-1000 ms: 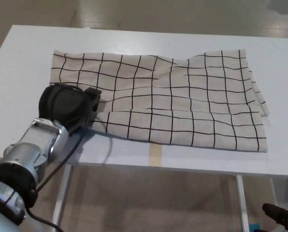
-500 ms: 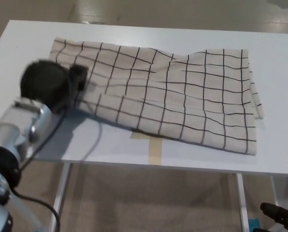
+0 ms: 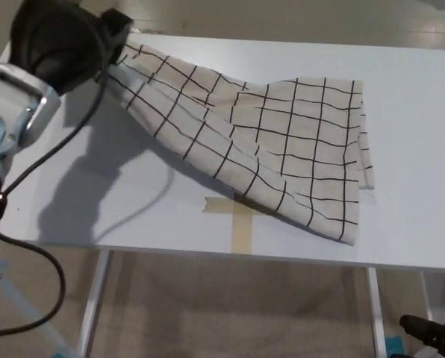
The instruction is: Use the left hand to fold a white towel with checkered patterns in half.
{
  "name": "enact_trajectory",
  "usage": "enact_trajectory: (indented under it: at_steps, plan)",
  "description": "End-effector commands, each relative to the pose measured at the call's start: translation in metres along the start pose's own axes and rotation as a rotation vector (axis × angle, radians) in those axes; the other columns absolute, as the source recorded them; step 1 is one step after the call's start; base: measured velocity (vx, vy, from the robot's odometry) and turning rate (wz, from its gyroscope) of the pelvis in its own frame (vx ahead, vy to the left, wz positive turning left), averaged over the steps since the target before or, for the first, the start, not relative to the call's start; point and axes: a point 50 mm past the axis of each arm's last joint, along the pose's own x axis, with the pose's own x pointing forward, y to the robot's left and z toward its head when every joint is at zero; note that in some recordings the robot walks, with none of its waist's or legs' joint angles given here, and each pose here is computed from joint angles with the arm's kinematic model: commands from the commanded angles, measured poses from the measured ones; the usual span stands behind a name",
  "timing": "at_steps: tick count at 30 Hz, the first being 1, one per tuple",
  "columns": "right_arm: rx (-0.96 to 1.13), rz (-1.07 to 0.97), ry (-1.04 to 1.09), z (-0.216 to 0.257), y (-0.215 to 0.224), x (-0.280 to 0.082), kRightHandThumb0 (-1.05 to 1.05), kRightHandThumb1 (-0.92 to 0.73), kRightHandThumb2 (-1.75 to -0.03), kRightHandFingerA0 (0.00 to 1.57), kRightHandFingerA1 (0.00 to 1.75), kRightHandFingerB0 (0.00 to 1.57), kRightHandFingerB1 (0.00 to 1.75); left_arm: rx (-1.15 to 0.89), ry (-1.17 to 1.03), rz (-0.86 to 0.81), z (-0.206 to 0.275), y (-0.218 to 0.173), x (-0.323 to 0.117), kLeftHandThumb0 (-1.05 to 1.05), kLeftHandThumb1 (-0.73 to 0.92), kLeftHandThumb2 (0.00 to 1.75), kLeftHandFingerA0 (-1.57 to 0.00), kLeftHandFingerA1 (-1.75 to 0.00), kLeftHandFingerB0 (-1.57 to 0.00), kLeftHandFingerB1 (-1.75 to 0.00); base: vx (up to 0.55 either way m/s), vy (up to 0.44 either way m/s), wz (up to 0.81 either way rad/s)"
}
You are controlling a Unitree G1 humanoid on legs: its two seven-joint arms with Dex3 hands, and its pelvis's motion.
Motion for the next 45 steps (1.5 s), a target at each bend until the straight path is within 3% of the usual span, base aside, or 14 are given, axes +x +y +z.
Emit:
enact_trajectory:
  at_steps: [1, 2, 3, 5, 9, 12, 16, 17, 25, 26, 28, 29, 36, 45]
  plan:
    - [0.012, -0.007, -0.006, -0.003, 0.001, -0.002, -0.32, -0.48, -0.55, 0.68, 0.51, 0.70, 0.46, 0.225, -0.371, 0.088, 0.030, 0.022, 0.016, -0.35, 0.47, 0.54, -0.84, -1.73, -0.83, -0.48, 0.00, 0.000, 0.00]
    - [0.011, -0.007, -0.006, -0.003, 0.001, -0.002, -0.32, -0.48, -0.55, 0.68, 0.51, 0.70, 0.46, 0.232, -0.394, 0.090, 0.033, 0.023, 0.018, -0.35, 0.47, 0.54, -0.84, -1.73, -0.83, -0.48, 0.00, 0.000, 0.00]
    - [0.021, -0.008, -0.008, -0.003, 0.001, -0.002, -0.33, -0.47, -0.55, 0.69, 0.51, 0.70, 0.46, 0.264, -0.446, 0.103, 0.040, 0.025, 0.021, -0.32, 0.34, 0.72, -1.19, -1.45, -0.91, -1.25, 0.00, 0.000, 0.00]
    - [0.041, -0.010, -0.011, -0.003, 0.002, -0.001, -0.32, -0.47, -0.55, 0.69, 0.51, 0.71, 0.47, 0.319, -0.525, 0.126, 0.052, 0.028, 0.025, -0.34, 0.49, 0.56, -0.87, -1.71, -0.78, -1.53, 0.00, 0.000, 0.00]
    - [0.036, -0.007, -0.007, -0.002, 0.003, -0.001, -0.32, -0.47, -0.55, 0.70, 0.51, 0.72, 0.47, 0.334, -0.643, 0.125, 0.072, 0.031, 0.028, -0.27, 0.48, 0.54, -0.86, -1.74, -1.05, -0.86, 0.00, 0.000, 0.00]
    - [0.035, -0.002, -0.005, -0.001, 0.003, 0.000, -0.34, -0.48, -0.55, 0.70, 0.51, 0.73, 0.47, 0.362, -0.788, 0.131, 0.098, 0.033, 0.031, -0.25, 0.49, 0.55, -0.85, -1.75, -0.71, -1.63, 0.00, 0.000, 0.00]
    - [0.031, 0.009, -0.015, 0.002, 0.002, 0.000, -0.32, -0.48, -0.55, 0.71, 0.51, 0.73, 0.47, 0.373, -0.868, 0.166, 0.116, 0.036, 0.033, -0.24, 0.50, 0.55, -0.85, -1.75, -0.71, -1.61, 0.00, 0.000, 0.00]
    - [0.015, 0.012, -0.016, 0.002, 0.002, 0.000, -0.32, -0.48, -0.55, 0.71, 0.51, 0.73, 0.47, 0.356, -0.892, 0.182, 0.124, 0.039, 0.034, -0.30, 0.35, 0.69, -1.19, -1.49, -0.91, -1.32, 0.00, 0.000, 0.00]
    - [-0.006, 0.019, -0.025, 0.002, 0.000, 0.000, -0.33, -0.49, -0.55, 0.71, 0.52, 0.75, 0.48, 0.298, -0.951, 0.234, 0.152, 0.051, 0.039, -0.29, 0.37, 0.71, -1.19, -1.46, -0.93, -1.28, 0.00, 0.000, 0.00]
    - [-0.003, 0.017, -0.027, 0.002, 0.000, 0.000, -0.33, -0.49, -0.55, 0.72, 0.53, 0.75, 0.48, 0.296, -0.959, 0.244, 0.156, 0.053, 0.040, -0.23, 0.52, 0.55, -0.84, -1.75, -0.88, -1.40, 0.00, 0.000, 0.00]
    - [0.008, 0.015, -0.027, 0.001, 0.001, 0.000, -0.33, -0.49, -0.56, 0.73, 0.53, 0.74, 0.48, 0.291, -0.974, 0.256, 0.163, 0.057, 0.041, -0.25, 0.50, 0.56, -0.86, -1.75, -0.84, -1.47, 0.00, 0.000, 0.00]
    - [0.022, 0.015, -0.028, 0.001, 0.002, 0.000, -0.33, -0.49, -0.56, 0.73, 0.53, 0.74, 0.48, 0.284, -0.991, 0.266, 0.172, 0.061, 0.042, -0.32, 0.37, 0.70, -1.20, -1.49, -0.95, -1.32, 0.00, 0.000, 0.00]
    - [0.033, 0.026, -0.030, 0.002, 0.003, 0.000, -0.32, -0.49, -0.56, 0.75, 0.54, 0.75, 0.49, 0.249, -1.056, 0.295, 0.205, 0.067, 0.039, -0.28, 0.49, 0.57, -0.87, -1.75, -0.81, -1.57, 0.00, 0.000, 0.00]
    - [0.011, 0.062, -0.033, 0.005, 0.004, 0.002, -0.32, -0.48, -0.55, 0.76, 0.54, 0.75, 0.49, 0.122, -1.141, 0.319, 0.248, 0.055, 0.015, -0.32, 0.49, 0.55, -0.90, -1.75, -0.84, -1.59, 0.00, 0.000, 0.00]
